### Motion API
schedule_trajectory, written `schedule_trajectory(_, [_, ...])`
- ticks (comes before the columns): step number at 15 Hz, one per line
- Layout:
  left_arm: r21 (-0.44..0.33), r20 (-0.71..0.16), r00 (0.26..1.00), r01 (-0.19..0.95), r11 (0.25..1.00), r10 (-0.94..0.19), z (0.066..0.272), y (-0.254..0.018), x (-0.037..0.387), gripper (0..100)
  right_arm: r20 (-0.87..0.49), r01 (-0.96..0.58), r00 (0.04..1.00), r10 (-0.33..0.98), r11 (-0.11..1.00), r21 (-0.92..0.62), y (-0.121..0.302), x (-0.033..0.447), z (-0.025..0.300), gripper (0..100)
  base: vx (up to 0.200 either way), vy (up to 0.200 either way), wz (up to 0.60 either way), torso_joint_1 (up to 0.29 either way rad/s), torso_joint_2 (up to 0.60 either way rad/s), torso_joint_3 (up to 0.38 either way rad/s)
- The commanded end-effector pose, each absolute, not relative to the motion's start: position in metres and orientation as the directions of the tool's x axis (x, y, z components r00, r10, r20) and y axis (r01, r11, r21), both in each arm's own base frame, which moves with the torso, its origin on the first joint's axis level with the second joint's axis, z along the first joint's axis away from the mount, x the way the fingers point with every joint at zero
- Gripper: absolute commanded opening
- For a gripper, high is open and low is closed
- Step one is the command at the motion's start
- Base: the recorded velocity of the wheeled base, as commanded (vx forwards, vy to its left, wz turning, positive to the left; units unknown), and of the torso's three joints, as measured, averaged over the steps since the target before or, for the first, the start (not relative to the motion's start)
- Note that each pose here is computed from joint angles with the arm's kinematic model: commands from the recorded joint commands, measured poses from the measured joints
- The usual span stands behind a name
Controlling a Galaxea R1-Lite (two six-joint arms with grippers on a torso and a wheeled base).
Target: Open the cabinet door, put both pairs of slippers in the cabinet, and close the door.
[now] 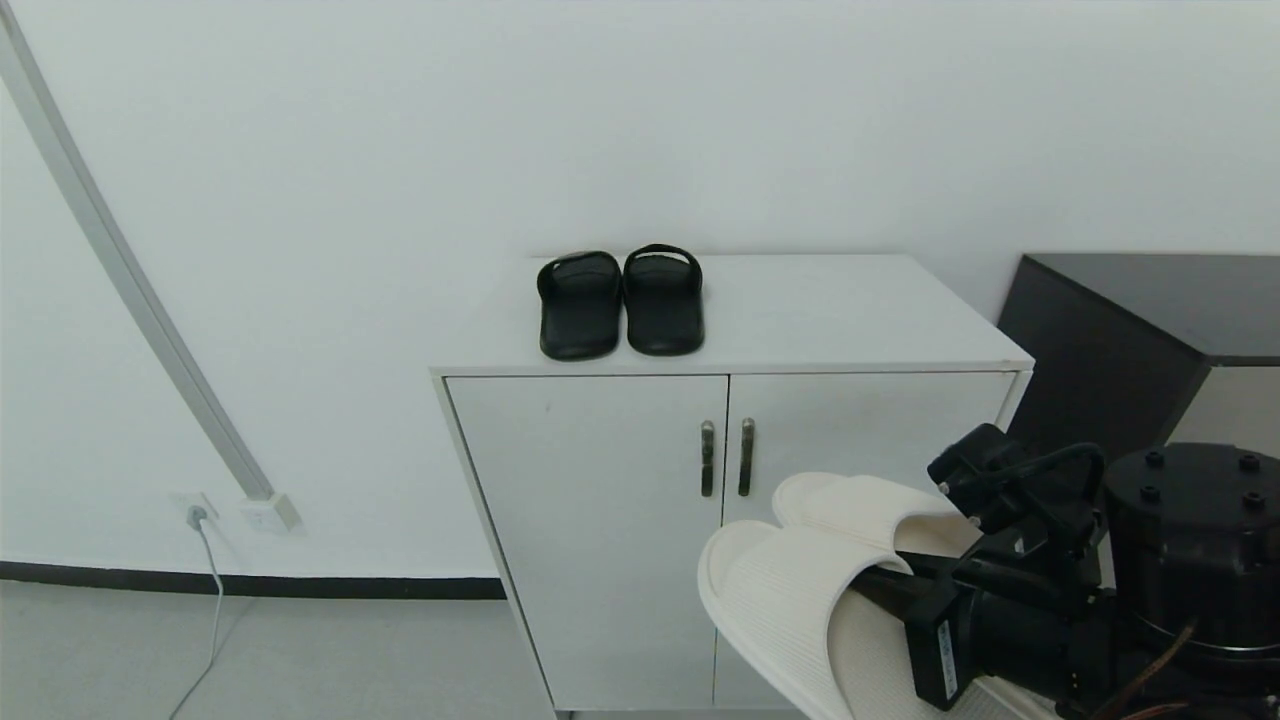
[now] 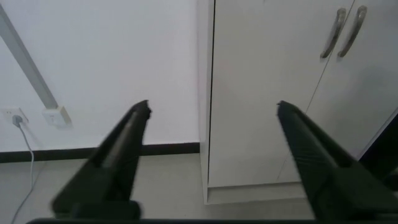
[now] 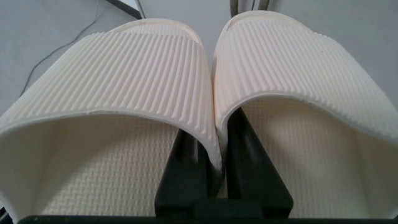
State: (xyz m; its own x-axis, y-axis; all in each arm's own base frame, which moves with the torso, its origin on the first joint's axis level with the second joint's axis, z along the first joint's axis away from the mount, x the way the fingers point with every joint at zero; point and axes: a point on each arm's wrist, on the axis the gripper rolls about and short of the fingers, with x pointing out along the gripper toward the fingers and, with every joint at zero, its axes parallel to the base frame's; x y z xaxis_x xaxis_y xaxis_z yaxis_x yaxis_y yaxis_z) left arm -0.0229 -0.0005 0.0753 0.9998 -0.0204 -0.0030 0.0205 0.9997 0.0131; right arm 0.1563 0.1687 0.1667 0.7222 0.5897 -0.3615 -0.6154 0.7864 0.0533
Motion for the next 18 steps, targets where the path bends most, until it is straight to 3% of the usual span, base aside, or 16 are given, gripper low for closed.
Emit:
schedule_trajectory(1, [0.012, -0.005, 1.000, 0.020, 1.000, -0.020, 0.0750, -0.0004, -0.0228, 100, -0.362, -0.615, 0.722, 0.589, 0.786, 0.052, 0.1684, 0.1560, 0.1664, 0, 0.000, 0.000, 0.00, -0.183, 0.51, 0.310])
schedule_trajectory(10, [0.015, -0.003, 1.000, 0.022, 1.000, -0.021, 0.0754, -0.0005, -0.0229, 100, -0.378, -0.628, 0.712, 0.592, 0.778, 0.034, 0.1685, 0.1546, 0.1622, 0, 0.000, 0.000, 0.00, -0.151, 0.49, 0.323])
schedule_trajectory(15, [0.046, -0.005, 1.000, 0.028, 0.999, -0.028, 0.0753, -0.0006, -0.0229, 100, -0.369, -0.628, 0.716, 0.593, 0.778, 0.032, 0.1632, 0.1486, 0.1635, 0, 0.000, 0.000, 0.00, -0.092, 0.45, 0.351])
schedule_trajectory(18, [0.027, -0.017, 1.000, 0.027, 0.999, -0.026, 0.0756, -0.0005, -0.0220, 100, -0.373, -0.631, 0.712, 0.595, 0.775, 0.033, 0.1611, 0.1467, 0.1620, 0, 0.000, 0.000, 0.00, -0.030, 0.44, 0.401])
